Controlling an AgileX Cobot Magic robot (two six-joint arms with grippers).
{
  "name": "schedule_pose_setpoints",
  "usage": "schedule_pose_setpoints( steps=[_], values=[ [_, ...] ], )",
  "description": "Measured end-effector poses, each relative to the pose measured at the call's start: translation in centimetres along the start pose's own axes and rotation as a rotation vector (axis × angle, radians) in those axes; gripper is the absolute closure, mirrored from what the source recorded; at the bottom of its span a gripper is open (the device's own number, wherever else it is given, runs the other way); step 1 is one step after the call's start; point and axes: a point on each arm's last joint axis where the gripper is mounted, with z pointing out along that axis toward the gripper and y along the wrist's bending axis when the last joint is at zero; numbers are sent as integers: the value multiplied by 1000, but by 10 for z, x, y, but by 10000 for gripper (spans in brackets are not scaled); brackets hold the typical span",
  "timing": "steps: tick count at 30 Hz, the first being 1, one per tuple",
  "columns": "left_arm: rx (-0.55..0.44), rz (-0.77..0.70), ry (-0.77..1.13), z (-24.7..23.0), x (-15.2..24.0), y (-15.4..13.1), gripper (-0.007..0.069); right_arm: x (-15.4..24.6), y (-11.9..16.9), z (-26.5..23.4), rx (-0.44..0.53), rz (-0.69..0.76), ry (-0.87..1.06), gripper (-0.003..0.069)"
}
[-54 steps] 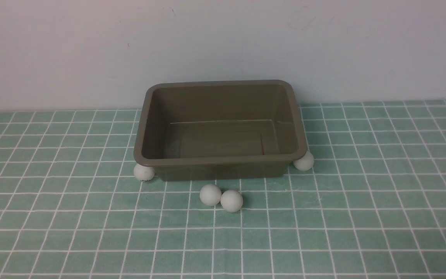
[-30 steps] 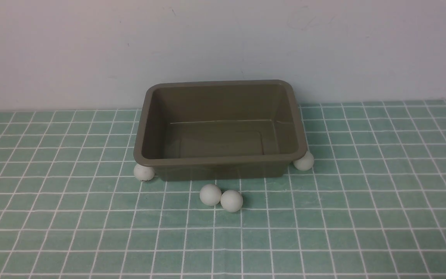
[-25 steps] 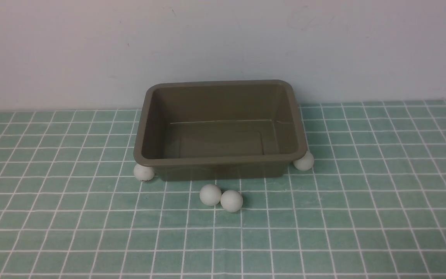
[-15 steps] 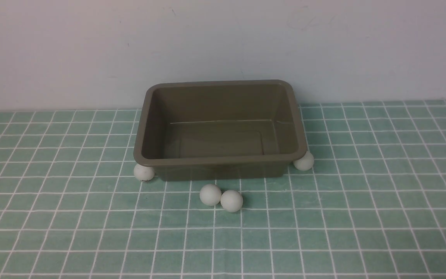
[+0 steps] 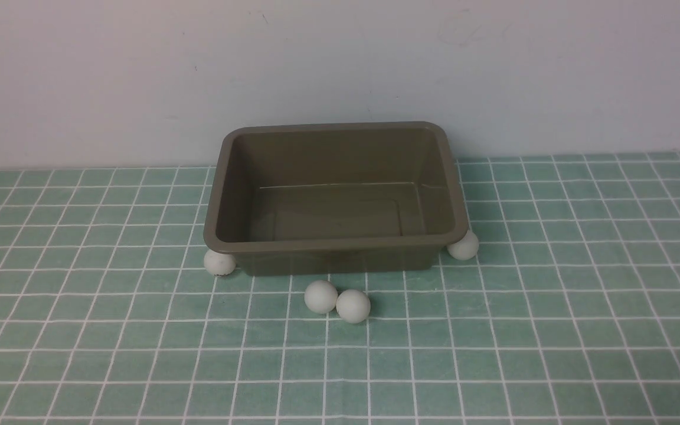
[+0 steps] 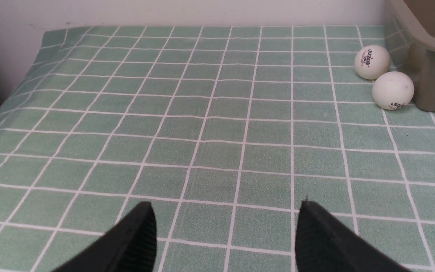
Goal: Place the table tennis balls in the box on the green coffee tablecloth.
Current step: 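Reach for and grasp a ping pong ball on the table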
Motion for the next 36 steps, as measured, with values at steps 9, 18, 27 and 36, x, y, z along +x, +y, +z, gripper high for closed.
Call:
schedule_pose_setpoints(
  steps=[9, 18, 27, 36],
  values=[
    [0, 0, 0, 0, 0, 0, 179, -2, 1, 0, -7, 62, -35, 143],
    [0, 0, 0, 0, 0, 0, 179, -81, -1, -43, -14, 56, -140, 143],
    [0, 0, 0, 0, 0, 0, 179, -104, -2, -63, -10, 45, -181, 143],
    [0, 0, 0, 0, 0, 0, 179, -101, -2, -60, -9, 45, -170, 143]
  ],
)
